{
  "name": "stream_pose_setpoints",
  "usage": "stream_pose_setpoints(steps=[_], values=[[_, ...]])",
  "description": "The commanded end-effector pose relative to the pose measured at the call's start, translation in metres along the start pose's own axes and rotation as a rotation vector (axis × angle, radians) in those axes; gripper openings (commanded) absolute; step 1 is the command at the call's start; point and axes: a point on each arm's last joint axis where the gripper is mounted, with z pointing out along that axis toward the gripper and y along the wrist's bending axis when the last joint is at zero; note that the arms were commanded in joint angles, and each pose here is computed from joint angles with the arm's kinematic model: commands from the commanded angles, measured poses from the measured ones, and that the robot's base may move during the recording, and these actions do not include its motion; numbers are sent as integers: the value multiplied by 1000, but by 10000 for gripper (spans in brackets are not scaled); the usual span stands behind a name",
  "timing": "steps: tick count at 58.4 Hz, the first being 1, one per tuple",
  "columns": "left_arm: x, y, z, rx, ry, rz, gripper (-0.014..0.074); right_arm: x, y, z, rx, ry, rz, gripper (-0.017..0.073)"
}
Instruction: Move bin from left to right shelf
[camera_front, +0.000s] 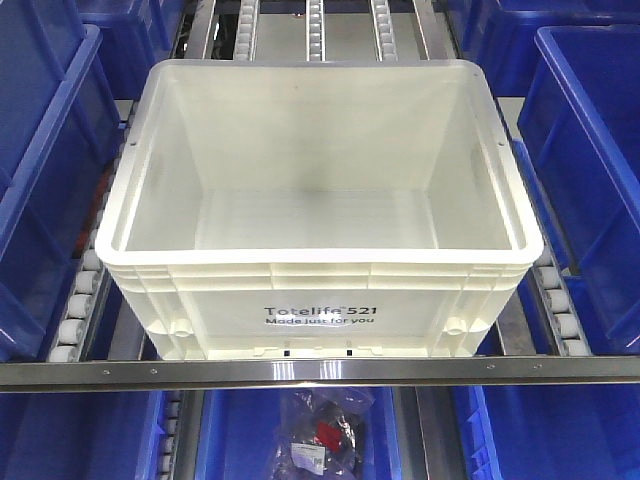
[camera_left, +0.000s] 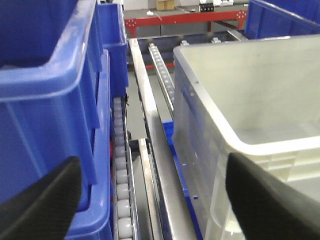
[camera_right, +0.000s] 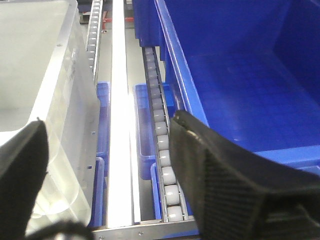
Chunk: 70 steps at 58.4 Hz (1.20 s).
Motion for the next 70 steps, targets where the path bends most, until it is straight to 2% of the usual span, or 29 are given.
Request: stream_pose_setpoints(steps=[1,10,18,24,27,48,54,70], values=[[-16,-2,1,32,-51,-9,613,-20,4,-1,-33,-79,-13,510],[-37,-8,7,96,0,2,584,-34,17,11,-136,22,-46,510],[-57,-13,26,118,98,5,562,-47,26,31,-171,101,-55,510],[-74,-16,46,111,156,-70,551,-60,32,53,-169,142,-46,510],[-81,-17,59,108,188,-83,548,-66,35,64,-167,160,-47,510],[-117,-28,154,96,449,-58,548,-93,52,145,-140,362,-45,510],[-119,-31,181,98,528,-29,548,-99,53,165,-115,405,-12,510],[-117,-37,229,94,636,-25,548,-109,61,209,-93,527,-15,510]])
